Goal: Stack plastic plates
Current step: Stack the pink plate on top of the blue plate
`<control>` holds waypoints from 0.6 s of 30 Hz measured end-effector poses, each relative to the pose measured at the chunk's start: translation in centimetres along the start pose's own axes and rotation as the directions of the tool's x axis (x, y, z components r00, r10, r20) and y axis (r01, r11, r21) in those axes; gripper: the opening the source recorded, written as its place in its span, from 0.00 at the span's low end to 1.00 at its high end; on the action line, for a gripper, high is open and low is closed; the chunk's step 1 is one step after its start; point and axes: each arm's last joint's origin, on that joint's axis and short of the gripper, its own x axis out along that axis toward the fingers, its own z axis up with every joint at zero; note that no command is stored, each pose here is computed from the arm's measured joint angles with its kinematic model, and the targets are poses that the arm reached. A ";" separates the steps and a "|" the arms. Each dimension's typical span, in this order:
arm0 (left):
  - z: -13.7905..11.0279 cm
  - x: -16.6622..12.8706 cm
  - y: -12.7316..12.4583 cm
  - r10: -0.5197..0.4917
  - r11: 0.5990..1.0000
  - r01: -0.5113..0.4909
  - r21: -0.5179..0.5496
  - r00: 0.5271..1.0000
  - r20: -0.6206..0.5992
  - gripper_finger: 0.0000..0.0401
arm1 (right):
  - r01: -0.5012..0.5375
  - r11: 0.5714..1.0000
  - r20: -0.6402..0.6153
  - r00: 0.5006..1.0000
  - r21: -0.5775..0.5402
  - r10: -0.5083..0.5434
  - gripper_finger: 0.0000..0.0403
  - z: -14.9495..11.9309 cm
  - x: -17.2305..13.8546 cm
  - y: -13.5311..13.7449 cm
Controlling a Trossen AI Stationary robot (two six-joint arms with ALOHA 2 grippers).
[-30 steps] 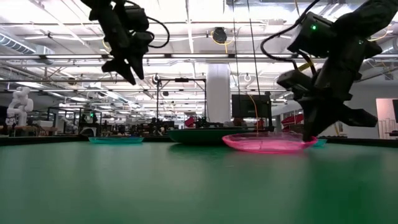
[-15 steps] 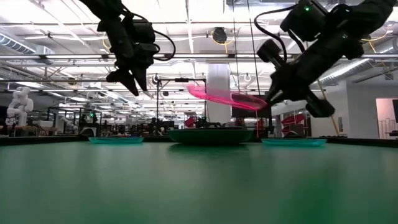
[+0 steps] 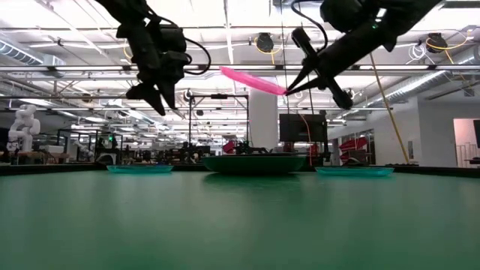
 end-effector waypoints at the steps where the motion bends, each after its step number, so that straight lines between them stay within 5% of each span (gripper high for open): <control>1: 0.0 0.0 0.0 -0.004 1.000 0.004 -0.005 1.000 -0.005 0.45 | -0.006 1.000 0.015 1.000 -0.001 0.006 0.00 0.5 -0.1 0.2; 18: -0.3 0.1 -0.4 -0.028 0.999 0.026 -0.044 0.999 -0.026 0.45 | 0.023 1.000 0.156 0.987 -0.009 -0.021 0.00 6.3 -0.9 -0.4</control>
